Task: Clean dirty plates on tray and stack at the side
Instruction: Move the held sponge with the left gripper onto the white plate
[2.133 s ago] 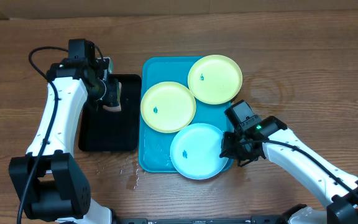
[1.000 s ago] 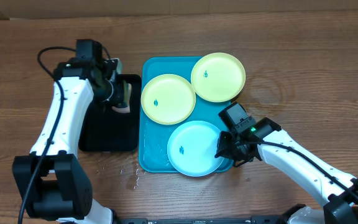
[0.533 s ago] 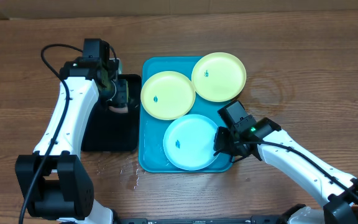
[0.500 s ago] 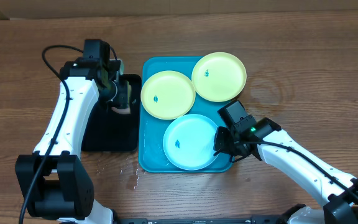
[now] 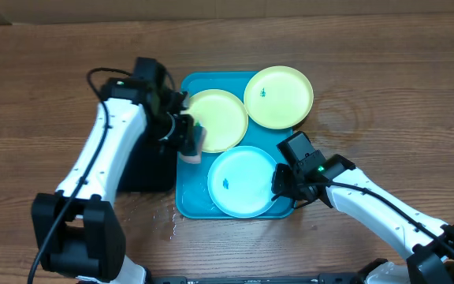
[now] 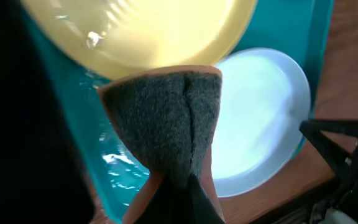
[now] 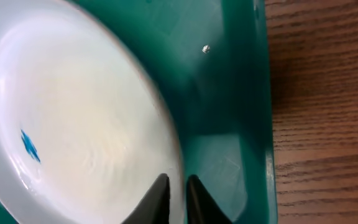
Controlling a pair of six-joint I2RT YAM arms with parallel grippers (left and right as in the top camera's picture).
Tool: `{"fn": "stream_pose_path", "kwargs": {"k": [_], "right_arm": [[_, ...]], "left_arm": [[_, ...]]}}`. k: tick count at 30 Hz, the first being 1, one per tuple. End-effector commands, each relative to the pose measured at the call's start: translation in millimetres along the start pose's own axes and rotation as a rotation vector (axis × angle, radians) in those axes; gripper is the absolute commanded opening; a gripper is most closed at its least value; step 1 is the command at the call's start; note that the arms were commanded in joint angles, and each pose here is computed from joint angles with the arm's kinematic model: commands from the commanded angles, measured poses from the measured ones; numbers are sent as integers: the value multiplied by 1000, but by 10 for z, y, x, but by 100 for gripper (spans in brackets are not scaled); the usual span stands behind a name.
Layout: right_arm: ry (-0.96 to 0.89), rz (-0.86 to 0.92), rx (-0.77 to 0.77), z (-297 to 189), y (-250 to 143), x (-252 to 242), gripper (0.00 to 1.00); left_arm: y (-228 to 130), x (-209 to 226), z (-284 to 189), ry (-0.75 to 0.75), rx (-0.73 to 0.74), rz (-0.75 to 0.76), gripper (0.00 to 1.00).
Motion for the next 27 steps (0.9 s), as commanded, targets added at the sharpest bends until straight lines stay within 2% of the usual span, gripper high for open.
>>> {"fn": "stream_pose_path", "kwargs": {"k": [1, 7, 13, 20, 27], "right_arm": [[4, -4, 4, 13, -16, 14, 16], [31, 14, -1, 12, 0, 54, 18], [16, 13, -21, 12, 22, 39, 18], [21, -89, -36, 11, 46, 53, 38], [-33, -90, -91, 6, 107, -3, 37]], "left_arm": [[-104, -228, 180, -23, 39, 53, 4], [-236, -623, 616, -36, 49, 134, 4], [-298, -841, 784, -12, 30, 135, 4], [-289, -805, 813, 117, -12, 81, 4], [-254, -726, 800, 195, -52, 3, 4]]}}
Point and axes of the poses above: each gripper's point midway between its finger pads, its own z axis out along the fingers, its own x axis along the line the jaws close on, y = z × x, the point moved 7 cm from there along -z, back along the fingers, and after that the axes turned 2 degrees about z, right-handed, at the moved point
